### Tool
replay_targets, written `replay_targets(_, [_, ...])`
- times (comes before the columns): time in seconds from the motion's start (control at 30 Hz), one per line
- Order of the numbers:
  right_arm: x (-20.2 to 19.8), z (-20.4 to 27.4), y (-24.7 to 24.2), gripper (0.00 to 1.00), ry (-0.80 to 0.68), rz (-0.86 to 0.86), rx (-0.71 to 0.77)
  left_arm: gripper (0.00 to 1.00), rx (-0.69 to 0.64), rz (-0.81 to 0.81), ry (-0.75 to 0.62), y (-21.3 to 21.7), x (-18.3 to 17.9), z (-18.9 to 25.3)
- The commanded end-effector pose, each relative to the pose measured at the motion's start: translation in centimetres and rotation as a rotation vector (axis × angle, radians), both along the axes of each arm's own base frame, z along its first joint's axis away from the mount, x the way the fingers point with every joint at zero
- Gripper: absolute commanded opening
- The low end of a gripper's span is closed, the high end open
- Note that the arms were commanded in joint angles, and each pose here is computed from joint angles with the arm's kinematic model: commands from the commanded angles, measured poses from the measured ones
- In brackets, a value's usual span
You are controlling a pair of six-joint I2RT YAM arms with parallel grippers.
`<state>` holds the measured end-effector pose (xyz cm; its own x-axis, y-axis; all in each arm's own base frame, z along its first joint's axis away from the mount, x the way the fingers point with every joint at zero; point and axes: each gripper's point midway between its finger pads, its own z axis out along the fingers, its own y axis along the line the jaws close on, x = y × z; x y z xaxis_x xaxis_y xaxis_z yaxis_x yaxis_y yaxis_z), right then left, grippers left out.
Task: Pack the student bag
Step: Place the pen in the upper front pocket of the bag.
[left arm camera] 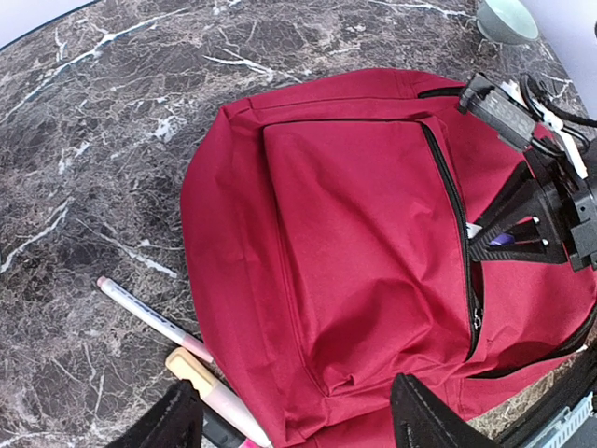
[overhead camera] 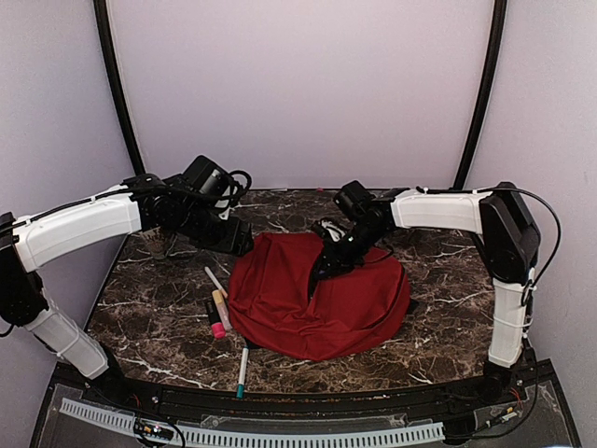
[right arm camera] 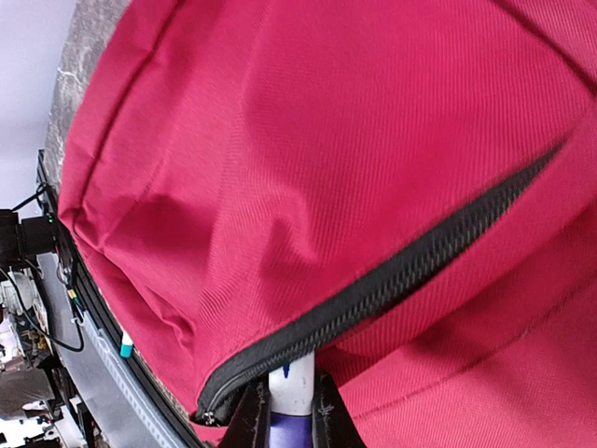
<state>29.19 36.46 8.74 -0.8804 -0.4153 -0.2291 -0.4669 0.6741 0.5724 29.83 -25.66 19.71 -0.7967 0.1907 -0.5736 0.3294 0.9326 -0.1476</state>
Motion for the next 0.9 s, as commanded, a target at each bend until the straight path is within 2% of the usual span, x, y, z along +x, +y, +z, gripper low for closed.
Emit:
replay_targets(0.0, [1.5,1.5,2.1,0.0,-0.059,0.01,0.101,0.7,-0.037,-0.045,0.005,-0.4,-1.2,0.9])
replay_targets(0.17, [1.8,1.0,2.9,0.01,-0.019,-0.019,0.135,0.67,-0.086,-0.115,0.036,-2.5,-2.1,0.7])
replay_targets(0.5, [2.0,-2.2,2.8,0.05,0.041,-0.1,0.189,0.65,-0.111,-0.16,0.087,-5.8,-3.3,0.0])
replay_targets(0.73, [1.7,-2.4,3.0,0.21,0.05,-0.14,0.313,0.65,-0.132,-0.16,0.12,-7.7,-4.2,-0.6])
replay_targets(0.87, [2.1,-0.9,4.1,0.21,0.048,-0.145,0.408,0.65,-0.13,-0.117,0.12,-7.2,-4.2,-0.6])
